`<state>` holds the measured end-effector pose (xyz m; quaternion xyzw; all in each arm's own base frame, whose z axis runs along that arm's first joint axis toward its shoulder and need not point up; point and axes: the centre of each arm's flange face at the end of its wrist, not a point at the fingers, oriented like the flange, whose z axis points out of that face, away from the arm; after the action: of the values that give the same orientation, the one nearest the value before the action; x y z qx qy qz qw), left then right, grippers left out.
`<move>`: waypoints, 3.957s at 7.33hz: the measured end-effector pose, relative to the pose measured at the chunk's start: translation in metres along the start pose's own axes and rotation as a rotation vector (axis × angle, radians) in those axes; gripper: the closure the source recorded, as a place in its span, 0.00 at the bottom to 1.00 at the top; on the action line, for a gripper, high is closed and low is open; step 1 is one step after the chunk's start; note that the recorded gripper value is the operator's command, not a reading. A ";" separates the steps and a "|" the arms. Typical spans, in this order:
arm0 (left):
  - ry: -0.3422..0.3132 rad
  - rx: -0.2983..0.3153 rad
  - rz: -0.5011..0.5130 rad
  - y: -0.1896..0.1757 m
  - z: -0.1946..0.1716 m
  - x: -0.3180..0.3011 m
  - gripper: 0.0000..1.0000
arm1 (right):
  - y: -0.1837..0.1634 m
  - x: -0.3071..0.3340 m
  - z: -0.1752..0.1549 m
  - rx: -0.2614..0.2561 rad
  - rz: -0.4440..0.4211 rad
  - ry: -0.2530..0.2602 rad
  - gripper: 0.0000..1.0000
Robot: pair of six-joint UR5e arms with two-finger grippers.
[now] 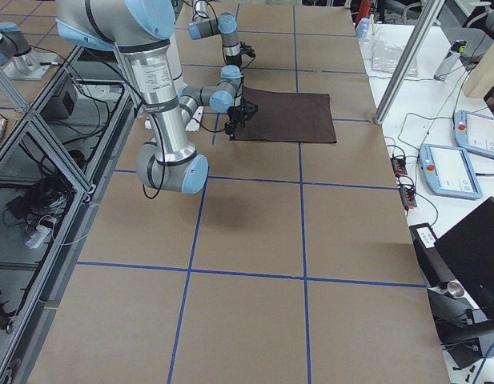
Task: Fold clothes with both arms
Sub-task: 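Lower both grippers onto the shirt's near corners and grasp them, then lift the near edge with both grippers and fold it toward the far edge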
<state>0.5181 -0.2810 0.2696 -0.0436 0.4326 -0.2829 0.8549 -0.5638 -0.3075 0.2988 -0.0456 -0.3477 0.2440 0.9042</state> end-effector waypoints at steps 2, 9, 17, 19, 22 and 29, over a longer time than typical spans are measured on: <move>0.000 0.000 0.000 0.000 0.000 0.000 1.00 | 0.002 0.001 0.002 -0.001 -0.002 0.003 0.00; -0.001 0.000 0.000 0.000 0.000 0.000 1.00 | 0.007 0.002 0.003 -0.007 -0.011 0.005 0.99; -0.001 0.002 -0.001 -0.001 0.000 0.000 1.00 | -0.002 -0.022 -0.020 -0.003 0.001 -0.047 1.00; 0.003 -0.002 0.000 0.000 -0.011 -0.002 1.00 | -0.004 -0.023 -0.032 -0.008 0.006 -0.068 1.00; -0.036 -0.042 0.038 0.037 -0.062 -0.012 1.00 | 0.017 0.009 -0.071 -0.095 -0.033 -0.115 1.00; -0.001 -0.016 0.082 0.004 -0.090 0.014 1.00 | -0.049 -0.028 -0.088 -0.106 -0.053 -0.228 1.00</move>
<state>0.4578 -0.2696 0.2022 -0.0327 0.4360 -0.2439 0.8656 -0.5042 -0.3564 0.2278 -0.0563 -0.4617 0.2048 0.8612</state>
